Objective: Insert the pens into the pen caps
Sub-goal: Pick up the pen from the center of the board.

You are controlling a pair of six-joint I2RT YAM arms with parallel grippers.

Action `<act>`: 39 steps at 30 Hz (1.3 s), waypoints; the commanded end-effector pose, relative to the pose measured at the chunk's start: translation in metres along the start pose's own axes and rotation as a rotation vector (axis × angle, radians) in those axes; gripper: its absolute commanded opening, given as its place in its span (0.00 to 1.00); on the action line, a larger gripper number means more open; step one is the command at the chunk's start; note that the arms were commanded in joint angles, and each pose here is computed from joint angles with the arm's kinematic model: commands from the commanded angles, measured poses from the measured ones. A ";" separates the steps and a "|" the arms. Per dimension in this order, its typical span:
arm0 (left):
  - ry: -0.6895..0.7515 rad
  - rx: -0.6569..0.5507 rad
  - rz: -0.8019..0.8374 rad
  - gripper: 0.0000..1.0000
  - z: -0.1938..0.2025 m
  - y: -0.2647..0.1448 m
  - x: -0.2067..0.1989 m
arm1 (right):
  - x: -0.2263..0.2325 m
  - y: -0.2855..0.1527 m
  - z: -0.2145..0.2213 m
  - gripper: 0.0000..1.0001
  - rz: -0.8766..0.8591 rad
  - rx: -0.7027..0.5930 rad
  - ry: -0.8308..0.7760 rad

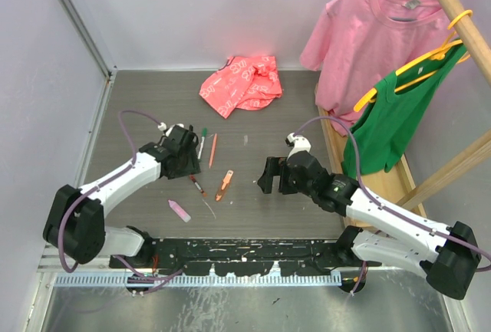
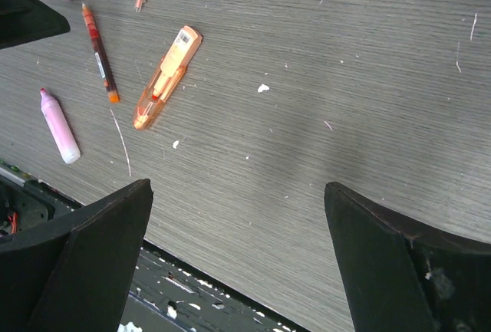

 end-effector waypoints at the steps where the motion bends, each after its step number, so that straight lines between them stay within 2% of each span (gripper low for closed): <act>1: -0.069 -0.025 0.015 0.57 -0.006 0.011 -0.007 | 0.006 0.000 -0.009 0.99 -0.023 -0.044 0.016; 5: -0.079 -0.014 -0.022 0.56 -0.003 0.021 -0.007 | 0.006 0.000 -0.008 0.99 -0.022 -0.042 0.019; 20: -0.062 0.043 -0.066 0.45 0.008 0.051 -0.007 | 0.004 0.000 -0.005 0.99 -0.019 -0.041 0.024; 39: -0.066 0.081 -0.077 0.21 0.024 0.062 -0.001 | 0.005 0.003 -0.005 0.99 -0.022 -0.027 0.016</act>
Point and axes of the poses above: each gripper's point midway between its finger pads, its own y axis out along the fingers, its own x axis along the line the jaws close on, z = x × y, the point moved 9 cm from there along -y, back along the fingers, and after that the axes turned 1 degree about y, right-handed, at the moved point
